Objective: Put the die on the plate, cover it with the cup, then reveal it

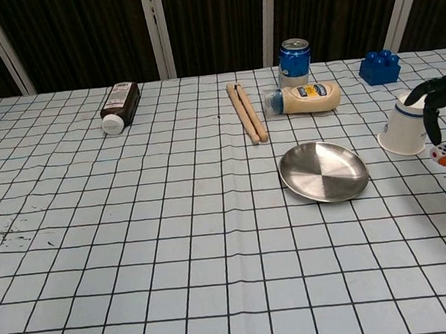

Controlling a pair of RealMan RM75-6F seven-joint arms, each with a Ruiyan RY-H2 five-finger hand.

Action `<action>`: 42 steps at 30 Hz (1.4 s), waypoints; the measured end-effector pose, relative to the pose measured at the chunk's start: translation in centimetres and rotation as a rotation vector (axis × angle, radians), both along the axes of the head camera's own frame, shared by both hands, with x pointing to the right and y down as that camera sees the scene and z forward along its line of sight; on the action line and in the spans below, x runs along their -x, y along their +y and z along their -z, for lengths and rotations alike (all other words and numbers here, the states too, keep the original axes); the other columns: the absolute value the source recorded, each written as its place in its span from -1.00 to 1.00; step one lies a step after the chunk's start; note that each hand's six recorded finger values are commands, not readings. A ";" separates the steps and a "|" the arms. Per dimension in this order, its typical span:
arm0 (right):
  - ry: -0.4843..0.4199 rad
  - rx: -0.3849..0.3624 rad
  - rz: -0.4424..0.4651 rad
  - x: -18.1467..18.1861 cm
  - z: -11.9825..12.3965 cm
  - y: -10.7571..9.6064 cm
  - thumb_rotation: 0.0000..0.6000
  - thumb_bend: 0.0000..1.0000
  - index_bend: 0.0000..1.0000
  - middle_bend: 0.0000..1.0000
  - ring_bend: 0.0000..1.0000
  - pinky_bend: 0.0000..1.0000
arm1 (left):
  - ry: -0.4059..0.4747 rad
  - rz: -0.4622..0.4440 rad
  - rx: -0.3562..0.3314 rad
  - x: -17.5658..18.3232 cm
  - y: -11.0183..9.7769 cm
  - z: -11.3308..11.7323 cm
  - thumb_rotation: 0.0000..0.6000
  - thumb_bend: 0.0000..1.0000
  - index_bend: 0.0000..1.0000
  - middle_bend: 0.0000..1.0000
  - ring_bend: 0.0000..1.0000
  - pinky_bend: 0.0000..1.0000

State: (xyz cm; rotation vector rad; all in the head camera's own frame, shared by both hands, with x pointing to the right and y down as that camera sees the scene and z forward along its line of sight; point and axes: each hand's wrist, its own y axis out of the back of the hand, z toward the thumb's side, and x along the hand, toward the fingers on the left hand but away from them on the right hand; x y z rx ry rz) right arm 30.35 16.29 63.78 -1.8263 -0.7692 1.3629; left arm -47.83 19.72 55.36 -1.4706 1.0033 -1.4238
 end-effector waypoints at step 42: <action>-0.032 0.154 0.134 11.6 -8.8 -6.0 1.00 -0.30 0.17 -0.63 -0.65 -1.00 | -0.007 0.003 0.031 0.2 -0.4 -0.8 1.00 0.41 -0.76 -1.00 -1.00 -1.00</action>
